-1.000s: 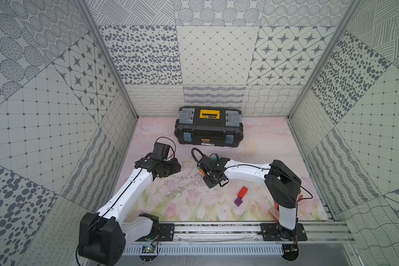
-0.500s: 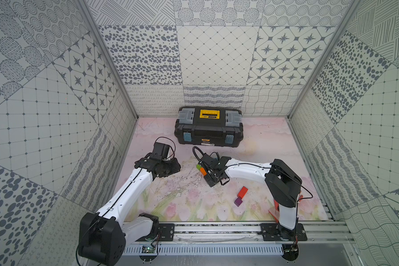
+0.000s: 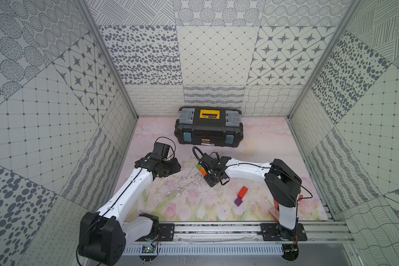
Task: Assemble a heart with building blocks
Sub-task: Assemble the building block at the center of the board, then adjust the building block at the center of the board.
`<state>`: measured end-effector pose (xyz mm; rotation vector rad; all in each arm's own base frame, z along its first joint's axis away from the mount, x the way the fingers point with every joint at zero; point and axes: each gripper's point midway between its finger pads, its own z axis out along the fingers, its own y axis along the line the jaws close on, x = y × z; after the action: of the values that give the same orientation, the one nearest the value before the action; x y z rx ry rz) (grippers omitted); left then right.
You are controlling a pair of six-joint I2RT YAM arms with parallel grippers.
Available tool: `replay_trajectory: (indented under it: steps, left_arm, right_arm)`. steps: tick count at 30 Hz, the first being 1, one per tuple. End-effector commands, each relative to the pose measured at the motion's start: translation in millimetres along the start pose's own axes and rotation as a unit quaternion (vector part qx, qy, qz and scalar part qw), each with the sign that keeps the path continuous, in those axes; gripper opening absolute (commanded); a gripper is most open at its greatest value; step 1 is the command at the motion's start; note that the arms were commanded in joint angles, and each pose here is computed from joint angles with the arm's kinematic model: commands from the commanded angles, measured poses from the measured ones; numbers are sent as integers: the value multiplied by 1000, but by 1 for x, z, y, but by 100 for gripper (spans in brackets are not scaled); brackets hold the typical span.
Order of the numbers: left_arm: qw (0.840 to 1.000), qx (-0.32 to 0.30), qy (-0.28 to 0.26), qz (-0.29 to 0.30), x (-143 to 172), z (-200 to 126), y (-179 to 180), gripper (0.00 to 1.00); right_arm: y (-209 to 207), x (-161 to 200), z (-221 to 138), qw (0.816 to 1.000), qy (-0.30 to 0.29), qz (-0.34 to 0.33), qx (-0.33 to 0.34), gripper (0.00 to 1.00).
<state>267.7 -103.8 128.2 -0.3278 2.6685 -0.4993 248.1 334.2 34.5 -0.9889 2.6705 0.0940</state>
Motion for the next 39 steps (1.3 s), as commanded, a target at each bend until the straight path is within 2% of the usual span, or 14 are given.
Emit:
replay_trajectory:
  steps: [1, 6, 11, 14, 17, 20, 24, 29, 34, 39]
  left_arm:
    - [1000, 8, -2, 4, -3, 0, -4, 51]
    - [1000, 12, 1, 5, -2, -1, -5, 53]
    - [1000, 24, 14, 7, 2, 2, -13, 53]
    - [999, 27, 24, 32, 8, 7, -26, 53]
    - [996, 29, 39, 70, 18, 16, -46, 52]
    - [994, 44, 48, 91, 27, 23, -66, 52]
    - [991, 46, 62, 107, 34, 31, -78, 50]
    - [991, 42, 64, 113, 35, 32, -77, 50]
    - [990, 33, 63, 122, 34, 32, -74, 50]
    - [990, 30, 61, 127, 33, 30, -73, 51]
  right_arm:
    - [1, -4, -1, 1000, -11, -1, -6, 47]
    - [-3, -17, -28, 999, -46, 9, 1, 62]
    - [-36, -31, -63, 992, -95, 55, 62, 73]
    - [-75, -29, -75, 981, -97, 121, 119, 74]
    - [-106, -19, -73, 970, -73, 168, 160, 76]
    - [-114, -12, -69, 967, -60, 189, 162, 78]
    - [-103, -7, -64, 975, -53, 171, 133, 80]
    - [-84, 13, -58, 983, -37, 130, 122, 87]
    - [-76, 28, -46, 984, -13, 108, 144, 89]
    - [-75, 27, -40, 983, -15, 113, 144, 91]
